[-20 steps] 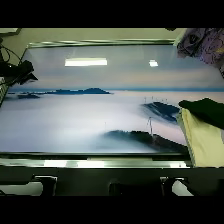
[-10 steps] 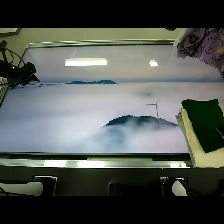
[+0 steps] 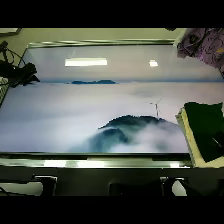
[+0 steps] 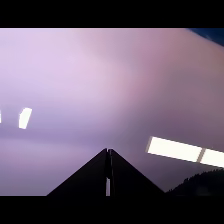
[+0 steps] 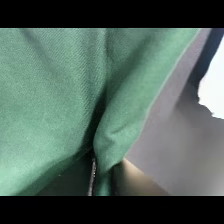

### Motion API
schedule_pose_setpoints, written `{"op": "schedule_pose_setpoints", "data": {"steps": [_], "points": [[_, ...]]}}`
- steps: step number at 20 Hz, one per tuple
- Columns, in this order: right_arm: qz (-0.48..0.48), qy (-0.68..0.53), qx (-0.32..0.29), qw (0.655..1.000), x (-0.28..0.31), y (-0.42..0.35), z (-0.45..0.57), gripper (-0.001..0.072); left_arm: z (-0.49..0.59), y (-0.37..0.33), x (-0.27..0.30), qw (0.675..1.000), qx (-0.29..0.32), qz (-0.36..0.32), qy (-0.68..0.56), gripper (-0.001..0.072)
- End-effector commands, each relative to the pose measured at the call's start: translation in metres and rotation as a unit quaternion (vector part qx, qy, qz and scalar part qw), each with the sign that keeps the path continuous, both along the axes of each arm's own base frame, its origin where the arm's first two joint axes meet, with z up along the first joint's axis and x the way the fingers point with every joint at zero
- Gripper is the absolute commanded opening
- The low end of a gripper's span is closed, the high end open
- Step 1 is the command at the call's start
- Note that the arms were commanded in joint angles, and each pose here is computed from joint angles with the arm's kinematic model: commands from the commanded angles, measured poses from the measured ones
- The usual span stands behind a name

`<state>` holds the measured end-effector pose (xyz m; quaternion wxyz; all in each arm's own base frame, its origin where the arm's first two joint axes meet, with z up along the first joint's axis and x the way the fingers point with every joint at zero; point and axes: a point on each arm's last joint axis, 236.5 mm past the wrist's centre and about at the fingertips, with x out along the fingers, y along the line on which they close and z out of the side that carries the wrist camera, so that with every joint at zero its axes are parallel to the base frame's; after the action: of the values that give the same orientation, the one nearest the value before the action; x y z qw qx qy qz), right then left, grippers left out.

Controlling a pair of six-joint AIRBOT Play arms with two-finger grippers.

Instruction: Fold the clothes and pants, and hang the long-sleeved shirts on hangers.

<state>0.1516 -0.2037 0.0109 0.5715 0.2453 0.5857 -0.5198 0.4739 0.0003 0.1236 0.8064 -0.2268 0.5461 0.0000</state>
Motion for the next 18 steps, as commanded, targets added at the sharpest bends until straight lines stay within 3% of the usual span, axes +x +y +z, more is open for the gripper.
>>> {"op": "schedule_pose_setpoints", "data": {"steps": [1,8,9,12,14,16,18], "points": [[0.003,0.013,-0.003,1.000,-0.006,-0.002,0.001,0.0038,0.000,0.000,0.000,1.000,0.000,0.000,0.000,0.0018],[-0.001,0.040,0.011,0.999,-0.018,0.005,0.002,0.0053,0.000,0.000,0.000,1.000,0.000,0.000,0.000,0.0018],[0.000,0.046,0.011,0.999,-0.020,0.005,0.003,0.0124,0.000,0.000,0.000,1.000,0.000,0.000,0.000,0.0018],[0.004,0.059,-0.009,0.998,-0.025,-0.004,0.008,0.0180,0.000,0.000,0.000,1.000,0.000,0.000,0.001,0.0018],[0.018,0.052,-0.016,0.998,-0.019,-0.009,0.008,0.0429,-0.001,0.000,-0.002,1.000,0.000,-0.001,0.004,0.0018],[0.037,0.017,-0.012,0.999,-0.001,-0.009,0.005,0.0443,-0.001,0.000,-0.002,1.000,0.000,-0.002,0.004,0.0018],[0.091,-0.063,0.024,0.994,0.042,0.005,0.001,0.0400,0.000,-0.001,-0.003,1.000,0.000,-0.003,0.004,0.0017]]}}
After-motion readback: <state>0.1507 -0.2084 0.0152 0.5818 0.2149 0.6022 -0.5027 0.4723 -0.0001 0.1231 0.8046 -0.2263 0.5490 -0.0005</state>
